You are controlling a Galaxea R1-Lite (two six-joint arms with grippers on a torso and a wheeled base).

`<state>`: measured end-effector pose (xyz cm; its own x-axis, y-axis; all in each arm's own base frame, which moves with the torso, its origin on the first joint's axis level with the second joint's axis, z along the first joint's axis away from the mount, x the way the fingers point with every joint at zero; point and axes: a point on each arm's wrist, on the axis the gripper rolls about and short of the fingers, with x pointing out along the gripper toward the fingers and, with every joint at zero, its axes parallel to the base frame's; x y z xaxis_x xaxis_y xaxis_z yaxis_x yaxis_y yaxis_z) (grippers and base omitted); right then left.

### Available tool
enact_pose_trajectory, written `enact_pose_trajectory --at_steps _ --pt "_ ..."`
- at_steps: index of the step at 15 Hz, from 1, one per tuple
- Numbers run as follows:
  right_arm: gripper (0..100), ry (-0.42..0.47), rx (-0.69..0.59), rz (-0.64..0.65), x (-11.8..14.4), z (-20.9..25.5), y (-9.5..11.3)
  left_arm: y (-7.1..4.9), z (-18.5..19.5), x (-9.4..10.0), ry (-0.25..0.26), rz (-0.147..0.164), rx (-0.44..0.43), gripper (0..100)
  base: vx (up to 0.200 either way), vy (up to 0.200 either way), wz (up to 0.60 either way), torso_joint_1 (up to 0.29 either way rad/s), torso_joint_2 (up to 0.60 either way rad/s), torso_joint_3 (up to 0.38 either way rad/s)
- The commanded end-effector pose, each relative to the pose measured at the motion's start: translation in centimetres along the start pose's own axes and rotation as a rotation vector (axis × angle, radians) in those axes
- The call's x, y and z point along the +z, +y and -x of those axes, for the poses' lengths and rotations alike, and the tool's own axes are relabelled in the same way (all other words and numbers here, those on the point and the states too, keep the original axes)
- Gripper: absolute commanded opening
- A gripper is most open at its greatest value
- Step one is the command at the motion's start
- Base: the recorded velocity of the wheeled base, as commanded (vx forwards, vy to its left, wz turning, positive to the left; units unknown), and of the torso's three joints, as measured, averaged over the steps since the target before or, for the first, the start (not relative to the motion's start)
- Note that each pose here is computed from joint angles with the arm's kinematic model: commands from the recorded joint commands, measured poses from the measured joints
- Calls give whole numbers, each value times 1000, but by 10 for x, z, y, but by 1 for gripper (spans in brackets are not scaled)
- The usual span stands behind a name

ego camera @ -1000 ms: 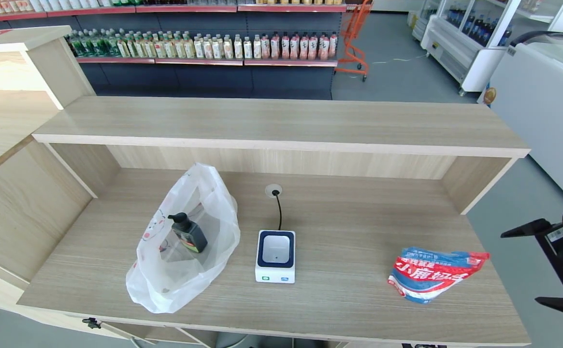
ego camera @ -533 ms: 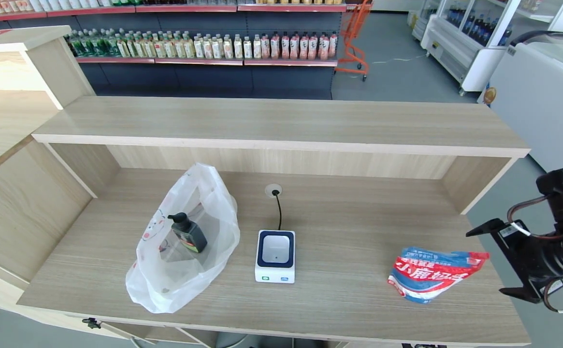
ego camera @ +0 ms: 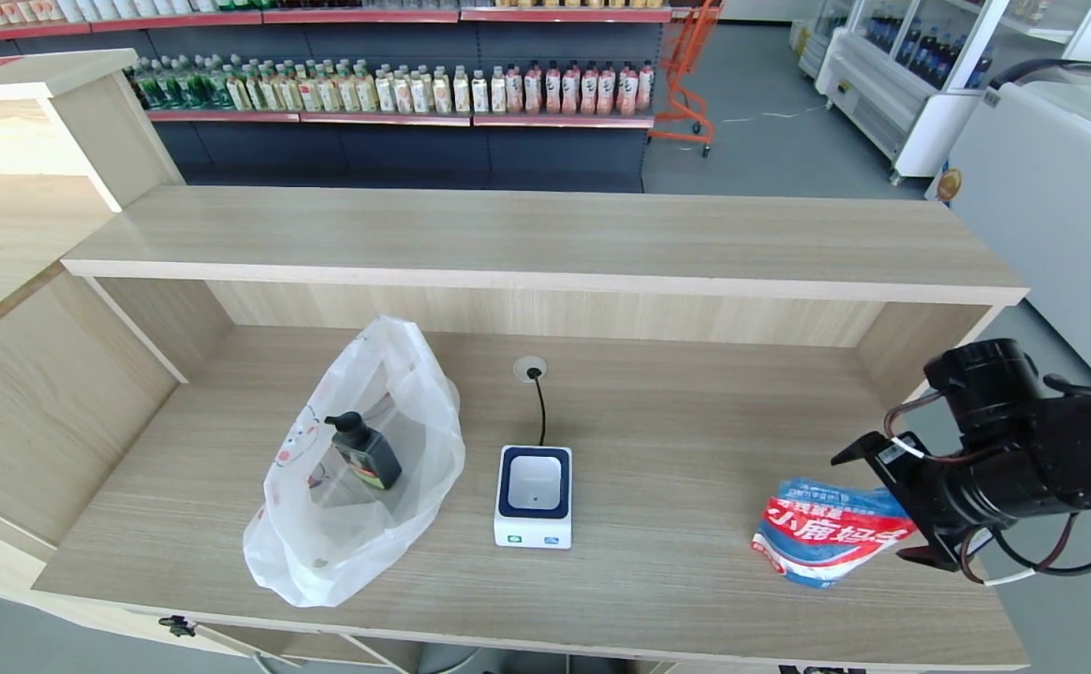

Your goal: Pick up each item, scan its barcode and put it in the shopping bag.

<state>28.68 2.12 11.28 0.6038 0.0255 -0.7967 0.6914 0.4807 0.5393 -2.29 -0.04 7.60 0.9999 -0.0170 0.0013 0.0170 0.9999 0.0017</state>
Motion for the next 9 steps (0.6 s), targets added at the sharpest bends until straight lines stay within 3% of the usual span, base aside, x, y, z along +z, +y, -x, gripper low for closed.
enact_pose_trajectory --at_steps 1,6,7,9 --pt "100 26 -48 23 -4 -22 -3 0 0 0 0 0 0 100 0 0 0 0 0 0" --pt "100 13 -37 56 -13 -42 4 0 0 0 0 0 0 100 0 0 0 0 0 0" --pt "0 21 -39 68 -17 -46 5 0 0 0 0 0 0 100 0 0 0 0 0 0" --pt "0 25 -41 85 -22 -50 8 0 0 0 0 0 0 100 0 0 0 0 0 0"
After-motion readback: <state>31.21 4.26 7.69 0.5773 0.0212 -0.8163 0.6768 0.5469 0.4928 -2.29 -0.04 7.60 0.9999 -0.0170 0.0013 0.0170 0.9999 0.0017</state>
